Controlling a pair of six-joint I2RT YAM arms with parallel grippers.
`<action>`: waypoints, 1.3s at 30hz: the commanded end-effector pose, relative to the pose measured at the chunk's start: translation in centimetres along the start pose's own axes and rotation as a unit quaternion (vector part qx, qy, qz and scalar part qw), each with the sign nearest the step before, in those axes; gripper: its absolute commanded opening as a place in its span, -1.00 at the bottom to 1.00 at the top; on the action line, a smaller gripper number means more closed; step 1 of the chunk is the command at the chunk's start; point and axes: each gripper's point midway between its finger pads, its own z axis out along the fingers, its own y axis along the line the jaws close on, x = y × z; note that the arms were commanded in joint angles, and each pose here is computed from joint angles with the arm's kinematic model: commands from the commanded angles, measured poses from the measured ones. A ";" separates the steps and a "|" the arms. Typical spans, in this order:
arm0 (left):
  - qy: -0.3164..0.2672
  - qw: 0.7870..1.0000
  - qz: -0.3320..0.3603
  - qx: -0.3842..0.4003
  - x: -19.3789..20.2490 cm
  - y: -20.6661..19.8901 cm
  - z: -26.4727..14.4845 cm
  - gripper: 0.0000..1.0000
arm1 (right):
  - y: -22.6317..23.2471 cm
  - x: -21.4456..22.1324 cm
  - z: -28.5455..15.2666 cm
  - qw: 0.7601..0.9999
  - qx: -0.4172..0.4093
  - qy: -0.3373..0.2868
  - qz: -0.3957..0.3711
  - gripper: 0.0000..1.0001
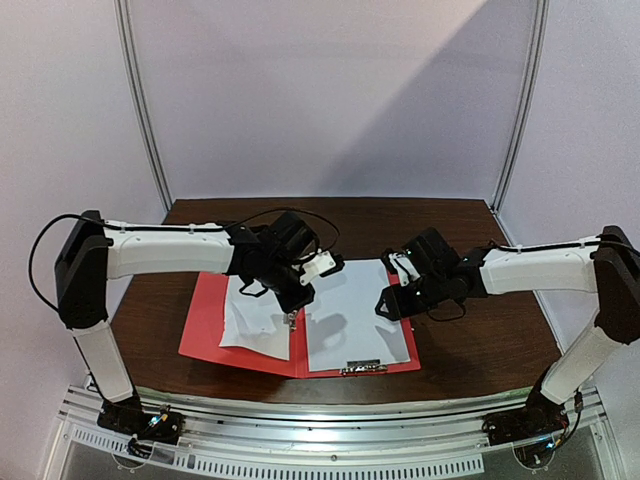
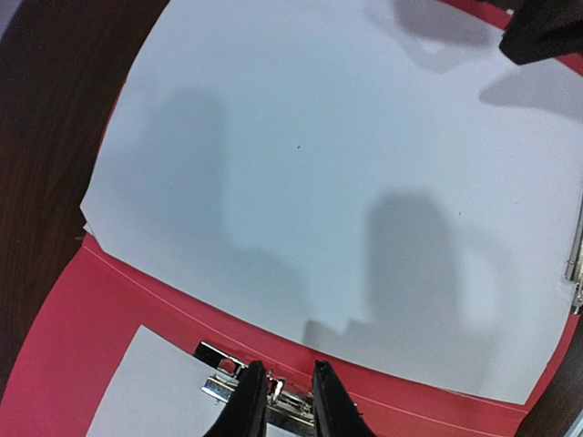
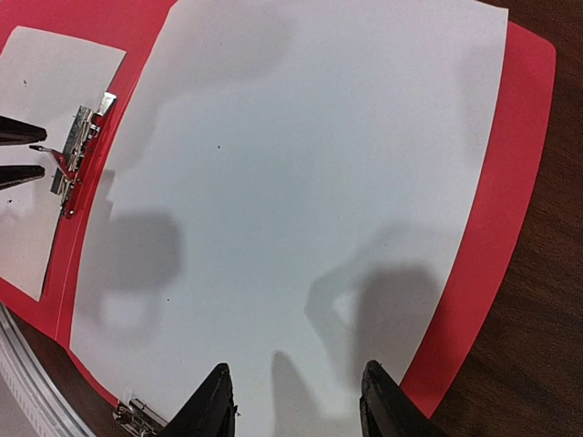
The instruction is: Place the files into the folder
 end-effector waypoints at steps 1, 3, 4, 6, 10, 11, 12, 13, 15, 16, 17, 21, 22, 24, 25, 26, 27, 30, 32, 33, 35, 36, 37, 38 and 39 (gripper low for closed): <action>0.018 1.000 0.008 0.001 1.0 -0.4 0.7 -0.63 | -0.2 0.4 0.5 1.000 0.000 0.010 0.005 -0.08; 0.020 1.000 0.006 -0.001 1.1 -0.3 0.8 -0.65 | -0.1 0.3 0.5 1.000 -0.001 0.010 0.005 -0.08; 0.020 1.000 0.006 -0.002 1.1 -0.3 0.9 -0.66 | -0.1 0.4 0.6 1.000 -0.001 0.011 0.005 -0.08; 0.021 1.000 0.005 -0.001 1.2 -0.3 0.9 -0.74 | 0.0 0.4 0.6 1.000 -0.002 0.011 0.005 -0.08; 0.025 1.000 0.008 -0.003 1.4 -0.3 1.0 -0.93 | -0.1 0.4 0.6 1.000 -0.002 0.012 0.005 -0.08; 0.027 1.000 0.008 -0.005 1.5 -0.2 1.1 -0.96 | 0.0 0.4 0.6 1.000 -0.003 0.011 0.005 -0.08; 0.028 1.000 0.007 -0.007 1.6 -0.2 1.0 -0.99 | 0.0 0.3 0.6 1.000 -0.003 0.011 0.005 -0.08; 0.027 1.000 0.007 -0.007 1.6 -0.2 1.0 -1.00 | 0.0 0.3 0.5 1.000 -0.004 0.011 0.004 -0.08; 0.022 1.000 0.005 -0.008 1.7 -0.1 0.8 -1.00 | 0.1 0.1 0.5 1.000 -0.005 0.011 0.003 -0.09; 0.018 1.000 0.002 -0.009 1.7 -0.1 0.7 -1.00 | 0.2 -0.1 0.4 1.000 -0.006 0.010 0.001 -0.08; 0.014 1.000 -0.001 -0.009 1.7 0.0 0.6 -1.00 | 0.4 -0.2 0.4 1.000 -0.007 0.008 0.000 -0.09; -0.008 1.000 -0.020 -0.002 2.1 0.2 0.2 -1.00 | 1.7 -1.3 0.0 0.999 -0.034 0.000 -0.007 -0.08; -0.014 1.000 -0.025 -0.001 2.1 0.4 0.2 -1.00 | 2.3 -1.6 -0.1 0.999 -0.048 -0.002 -0.010 -0.08; -0.022 0.999 -0.037 -0.001 2.5 0.6 0.2 -1.00 | 3.7 -2.0 -0.1 0.996 -0.085 -0.004 -0.013 -0.08; -0.022 0.999 -0.043 0.001 2.9 0.6 0.3 -1.00 | 4.5 -2.1 -0.1 0.994 -0.105 -0.003 -0.014 -0.08; -0.024 0.999 -0.047 0.000 3.1 0.7 0.3 -1.00 | 5.4 -2.3 -0.1 0.992 -0.124 -0.004 -0.017 -0.09; -0.026 0.998 -0.052 0.000 3.4 0.8 0.3 -1.00 | 6.2 -2.5 -0.1 0.990 -0.137 -0.006 -0.021 -0.08; -0.028 0.998 -0.065 0.002 4.1 1.0 0.3 -1.00 | 8.7 -2.9 0.2 0.985 -0.169 -0.006 -0.041 -0.09; -0.032 0.997 -0.072 -0.001 4.4 1.2 0.2 -1.00 | 10.5 -2.7 0.8 0.981 -0.186 0.001 -0.055 -0.11; -0.031 0.997 -0.077 -0.003 4.7 1.4 0.2 -1.00 | 11.2 -2.8 0.9 0.979 -0.196 0.002 -0.061 -0.14; -0.029 0.996 -0.084 -0.004 5.3 1.5 0.3 -1.00 | 12.6 -2.7 1.4 0.974 -0.216 0.007 -0.070 -0.17; -0.028 0.996 -0.089 -0.005 5.5 1.6 0.4 -1.00 | 13.0 -2.4 1.8 0.972 -0.225 0.013 -0.070 -0.19; -0.026 0.995 -0.093 -0.005 5.8 1.7 0.5 -1.00 | 13.5 -2.2 2.1 0.969 -0.236 0.017 -0.070 -0.21; -0.025 0.995 -0.100 -0.006 6.1 1.8 0.6 -1.00 | 14.1 -2.2 2.3 0.966 -0.247 0.017 -0.071 -0.23; -0.024 0.994 -0.109 -0.007 6.4 1.9 0.7 -1.00 | 14.5 -2.0 2.7 0.964 -0.255 0.023 -0.069 -0.25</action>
